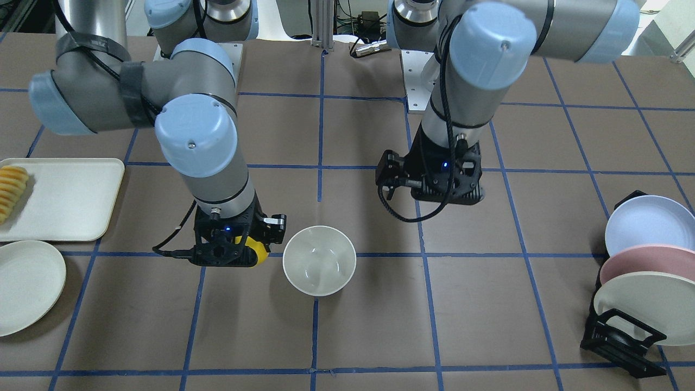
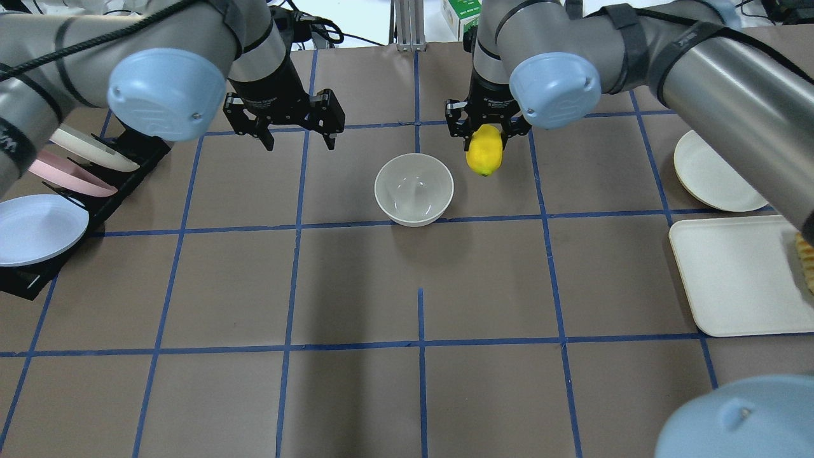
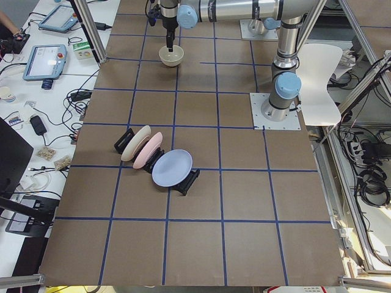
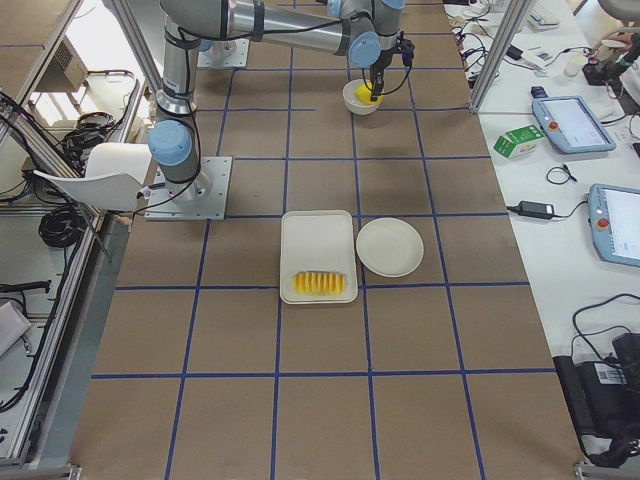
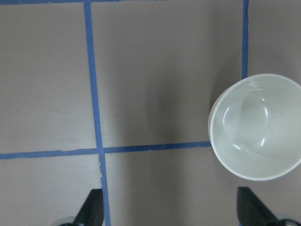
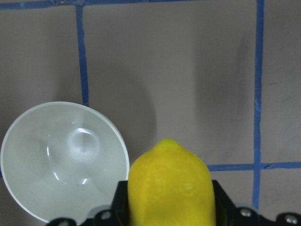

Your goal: Place bowl and put lemon in it

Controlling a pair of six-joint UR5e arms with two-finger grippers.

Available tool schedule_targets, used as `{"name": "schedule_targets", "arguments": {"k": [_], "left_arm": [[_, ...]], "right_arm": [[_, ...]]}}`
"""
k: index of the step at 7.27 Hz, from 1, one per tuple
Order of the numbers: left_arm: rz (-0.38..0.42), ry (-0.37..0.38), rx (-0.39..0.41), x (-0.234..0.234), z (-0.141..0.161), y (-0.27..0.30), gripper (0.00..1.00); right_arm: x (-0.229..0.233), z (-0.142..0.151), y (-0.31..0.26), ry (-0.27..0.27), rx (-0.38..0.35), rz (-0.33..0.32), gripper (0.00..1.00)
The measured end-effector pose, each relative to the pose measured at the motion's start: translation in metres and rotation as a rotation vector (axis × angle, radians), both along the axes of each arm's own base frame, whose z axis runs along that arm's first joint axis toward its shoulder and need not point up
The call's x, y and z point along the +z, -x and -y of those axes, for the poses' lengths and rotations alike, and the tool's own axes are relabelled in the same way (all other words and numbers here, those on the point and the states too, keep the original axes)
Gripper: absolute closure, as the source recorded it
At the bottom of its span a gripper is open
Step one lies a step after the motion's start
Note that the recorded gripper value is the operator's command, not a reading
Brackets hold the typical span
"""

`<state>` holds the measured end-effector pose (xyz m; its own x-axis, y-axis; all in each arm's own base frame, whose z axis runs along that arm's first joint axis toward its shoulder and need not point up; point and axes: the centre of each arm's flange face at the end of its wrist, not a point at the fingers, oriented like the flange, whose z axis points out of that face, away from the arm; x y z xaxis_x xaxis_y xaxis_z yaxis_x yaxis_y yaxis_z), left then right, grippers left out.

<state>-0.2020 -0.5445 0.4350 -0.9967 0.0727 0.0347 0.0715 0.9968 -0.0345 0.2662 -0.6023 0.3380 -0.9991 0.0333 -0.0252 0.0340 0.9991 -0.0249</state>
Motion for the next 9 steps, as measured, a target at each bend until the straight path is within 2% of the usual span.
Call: {"name": "schedule_targets", "arguments": {"k": [4, 7, 9], "left_arm": [[-0.003, 0.026, 0.003, 0.021, -0.041, -0.015, 0.00], [-0.006, 0.109, 0.015, 0.024, -0.042, -0.023, 0.00], [-0.005, 0.127, 0.018, 0.028, -0.040, -0.025, 0.00]], "right_arm": [[-0.047, -0.012, -0.077, 0.023, -0.043, 0.013, 1.00], [-0.079, -0.011, -0.090, 0.004, -0.055, 0.008, 1.00], [-0.095, -0.008, -0.092, -0.008, -0.055, 0.010, 1.00]]}}
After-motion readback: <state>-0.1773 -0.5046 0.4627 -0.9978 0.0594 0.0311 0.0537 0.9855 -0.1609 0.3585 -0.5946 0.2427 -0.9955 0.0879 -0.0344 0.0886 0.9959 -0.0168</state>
